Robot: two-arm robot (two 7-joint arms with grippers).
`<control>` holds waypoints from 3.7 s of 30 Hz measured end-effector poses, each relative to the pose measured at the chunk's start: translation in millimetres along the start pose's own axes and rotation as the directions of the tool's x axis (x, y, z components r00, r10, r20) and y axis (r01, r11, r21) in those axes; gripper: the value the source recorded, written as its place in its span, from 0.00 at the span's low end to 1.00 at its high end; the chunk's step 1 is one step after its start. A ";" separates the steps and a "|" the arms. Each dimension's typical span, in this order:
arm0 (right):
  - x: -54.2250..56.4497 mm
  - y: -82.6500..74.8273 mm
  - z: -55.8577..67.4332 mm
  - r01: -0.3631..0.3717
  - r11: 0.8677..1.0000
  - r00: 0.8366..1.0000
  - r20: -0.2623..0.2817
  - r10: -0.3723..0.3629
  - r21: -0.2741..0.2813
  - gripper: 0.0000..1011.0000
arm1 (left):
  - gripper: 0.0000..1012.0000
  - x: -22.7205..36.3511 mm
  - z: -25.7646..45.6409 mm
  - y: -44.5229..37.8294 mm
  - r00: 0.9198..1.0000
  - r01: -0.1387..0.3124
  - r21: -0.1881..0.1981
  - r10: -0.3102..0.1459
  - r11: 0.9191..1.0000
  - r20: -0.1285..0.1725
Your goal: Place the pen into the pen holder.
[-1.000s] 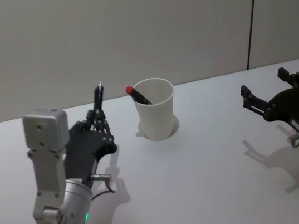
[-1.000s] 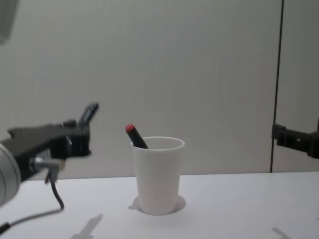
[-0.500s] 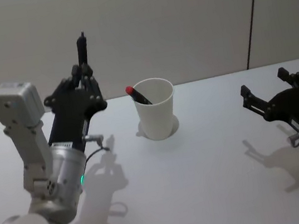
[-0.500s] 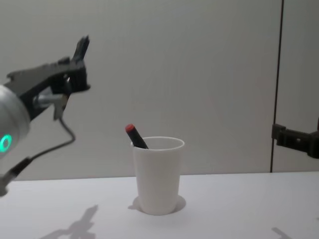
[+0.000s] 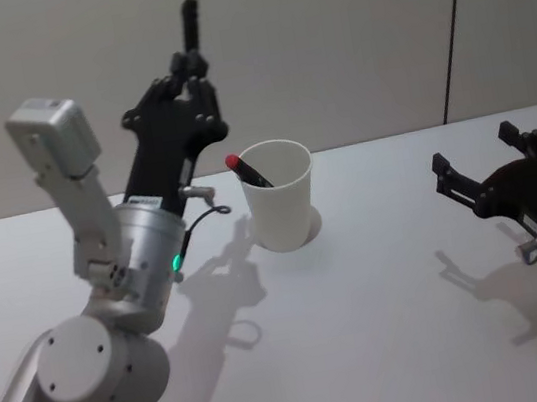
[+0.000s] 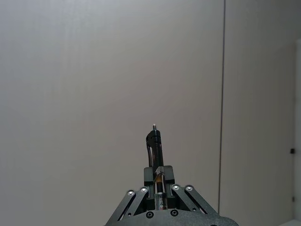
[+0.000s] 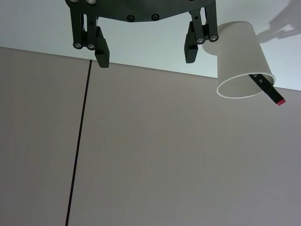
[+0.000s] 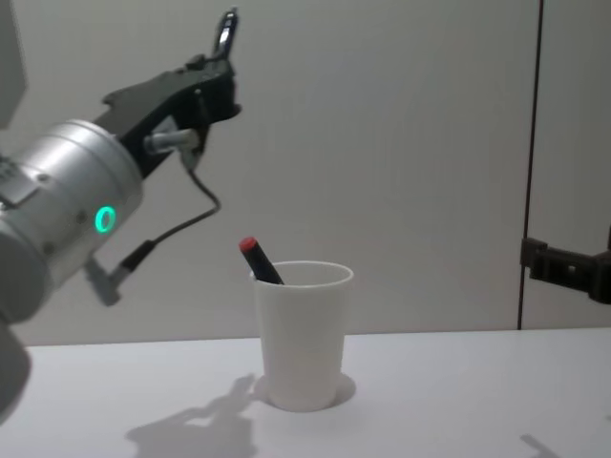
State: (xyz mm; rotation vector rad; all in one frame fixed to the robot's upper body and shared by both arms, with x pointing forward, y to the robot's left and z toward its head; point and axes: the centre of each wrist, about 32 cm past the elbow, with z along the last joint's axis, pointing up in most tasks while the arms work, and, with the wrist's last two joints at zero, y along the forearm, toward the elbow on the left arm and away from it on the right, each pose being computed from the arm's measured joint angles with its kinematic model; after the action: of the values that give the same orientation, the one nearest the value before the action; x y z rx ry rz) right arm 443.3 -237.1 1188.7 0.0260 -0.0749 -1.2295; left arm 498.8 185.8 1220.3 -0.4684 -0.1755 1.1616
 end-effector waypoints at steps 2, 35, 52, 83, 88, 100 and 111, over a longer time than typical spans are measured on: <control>0.0 0.0 0.0 0.000 1.000 1.000 0.000 0.000 0.000 0.99 | 0.12 0.4 -3.8 -5.3 0.999 0.033 -0.003 -0.033 0.999 -0.012; -7.3 4.0 18.2 -0.080 0.995 0.984 -0.155 0.089 0.064 0.99 | 0.12 -15.7 -24.8 -11.0 0.935 0.354 0.123 -0.349 0.927 -0.056; -12.1 1.9 45.7 -0.208 0.962 0.889 -0.377 0.261 0.175 0.99 | 0.12 -17.7 -25.6 -9.9 0.925 0.379 0.136 -0.374 0.915 -0.061; -0.4 11.6 53.0 -0.147 0.981 0.876 -0.443 0.189 0.128 0.99 | 0.12 -18.2 -26.1 -9.4 0.922 0.386 0.141 -0.381 0.912 -0.063; -0.5 17.4 53.5 -0.129 0.986 0.877 -0.452 0.164 0.106 0.99 | 0.12 -18.2 -26.1 -9.5 0.922 0.386 0.141 -0.381 0.912 -0.063; -2.2 27.1 59.3 -0.130 0.984 0.826 -0.535 0.177 0.124 0.99 | 0.12 -18.2 -26.1 -9.5 0.922 0.386 0.141 -0.381 0.912 -0.063; -0.8 29.6 66.6 -0.159 0.973 0.730 -0.643 0.230 0.168 0.99 | 0.12 -18.2 -26.1 -9.5 0.922 0.386 0.141 -0.381 0.912 -0.063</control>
State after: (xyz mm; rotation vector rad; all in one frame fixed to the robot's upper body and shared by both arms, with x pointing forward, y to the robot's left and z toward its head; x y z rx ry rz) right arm 466.1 -225.1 1256.9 0.5348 0.4753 -0.9418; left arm 509.1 159.4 1203.2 -0.3016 -0.1408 0.7720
